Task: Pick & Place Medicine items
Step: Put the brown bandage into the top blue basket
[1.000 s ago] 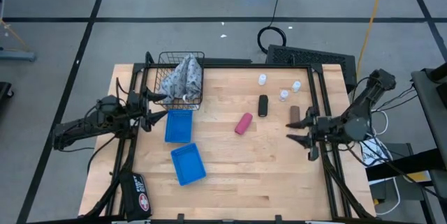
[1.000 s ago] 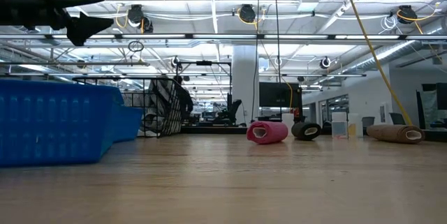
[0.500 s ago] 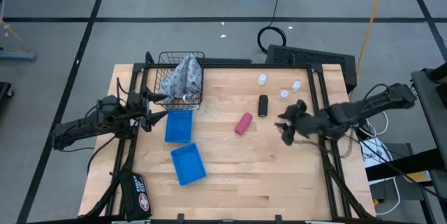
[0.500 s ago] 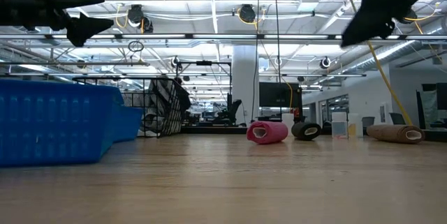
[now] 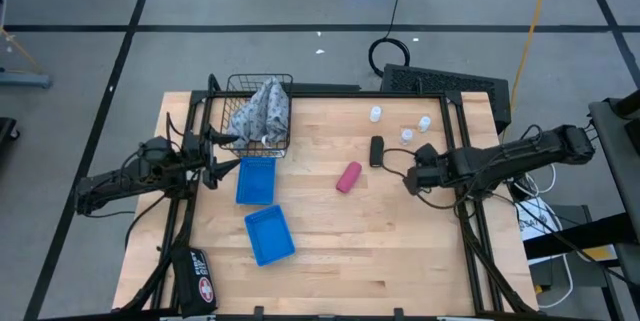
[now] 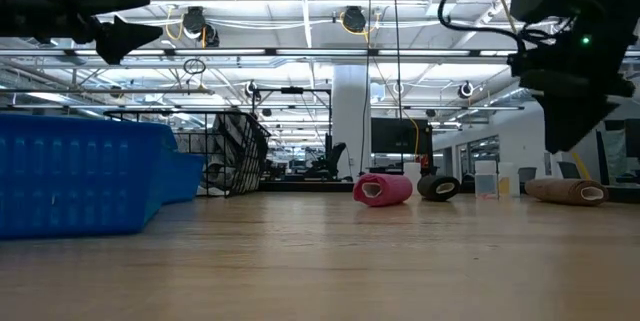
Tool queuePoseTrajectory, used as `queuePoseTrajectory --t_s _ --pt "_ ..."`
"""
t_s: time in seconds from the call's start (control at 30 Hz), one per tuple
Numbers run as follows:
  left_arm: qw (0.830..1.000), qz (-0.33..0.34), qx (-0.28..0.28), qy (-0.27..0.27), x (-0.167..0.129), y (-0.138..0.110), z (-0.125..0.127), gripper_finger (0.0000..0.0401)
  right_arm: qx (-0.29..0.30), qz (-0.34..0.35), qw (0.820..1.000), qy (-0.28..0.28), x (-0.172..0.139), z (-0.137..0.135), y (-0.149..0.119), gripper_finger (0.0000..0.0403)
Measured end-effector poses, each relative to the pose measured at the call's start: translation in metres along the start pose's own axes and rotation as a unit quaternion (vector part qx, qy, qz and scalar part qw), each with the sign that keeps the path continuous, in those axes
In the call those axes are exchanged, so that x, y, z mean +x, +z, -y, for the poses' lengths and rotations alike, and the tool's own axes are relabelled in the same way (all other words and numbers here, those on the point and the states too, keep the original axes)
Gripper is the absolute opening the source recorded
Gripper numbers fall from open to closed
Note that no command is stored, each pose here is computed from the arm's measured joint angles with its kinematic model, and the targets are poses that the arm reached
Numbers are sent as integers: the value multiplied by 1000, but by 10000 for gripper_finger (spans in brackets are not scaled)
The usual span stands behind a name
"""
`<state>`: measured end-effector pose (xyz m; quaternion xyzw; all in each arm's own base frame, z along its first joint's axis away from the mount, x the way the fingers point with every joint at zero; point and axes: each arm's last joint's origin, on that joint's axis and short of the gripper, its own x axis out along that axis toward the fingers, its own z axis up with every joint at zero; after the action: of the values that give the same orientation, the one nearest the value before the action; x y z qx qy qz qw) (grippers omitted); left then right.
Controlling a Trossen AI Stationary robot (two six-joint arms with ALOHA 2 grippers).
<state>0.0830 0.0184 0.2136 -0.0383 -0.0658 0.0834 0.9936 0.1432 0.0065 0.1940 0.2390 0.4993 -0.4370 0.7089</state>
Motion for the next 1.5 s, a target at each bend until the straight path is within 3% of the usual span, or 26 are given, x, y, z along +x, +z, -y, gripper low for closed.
queuePoseTrajectory --t_s 0.17,0.37,0.53,0.73,0.93,1.13,1.3,1.5 --pt "1000 0 9 0 0 0 0 353 40 -14 999 -9 14 4 -9 173" --pt "1000 -2 9 0 0 0 0 353 76 -16 997 -18 31 8 -19 227" --pt "1000 -17 13 1 0 -3 0 353 88 4 996 18 48 6 -24 266" --pt "1000 -24 17 1 0 -5 0 353 85 36 993 71 68 4 -31 270" --pt "1000 -23 5 1 0 -4 0 353 87 43 992 76 68 4 -30 236" --pt "1000 -23 3 1 0 -4 0 353 88 59 990 95 64 6 -29 177" --pt "1000 -13 -15 13 0 -3 -1 353 68 74 986 130 59 3 -26 117" --pt "999 -9 -38 19 0 -2 -1 353 20 122 969 216 44 -7 -22 49"
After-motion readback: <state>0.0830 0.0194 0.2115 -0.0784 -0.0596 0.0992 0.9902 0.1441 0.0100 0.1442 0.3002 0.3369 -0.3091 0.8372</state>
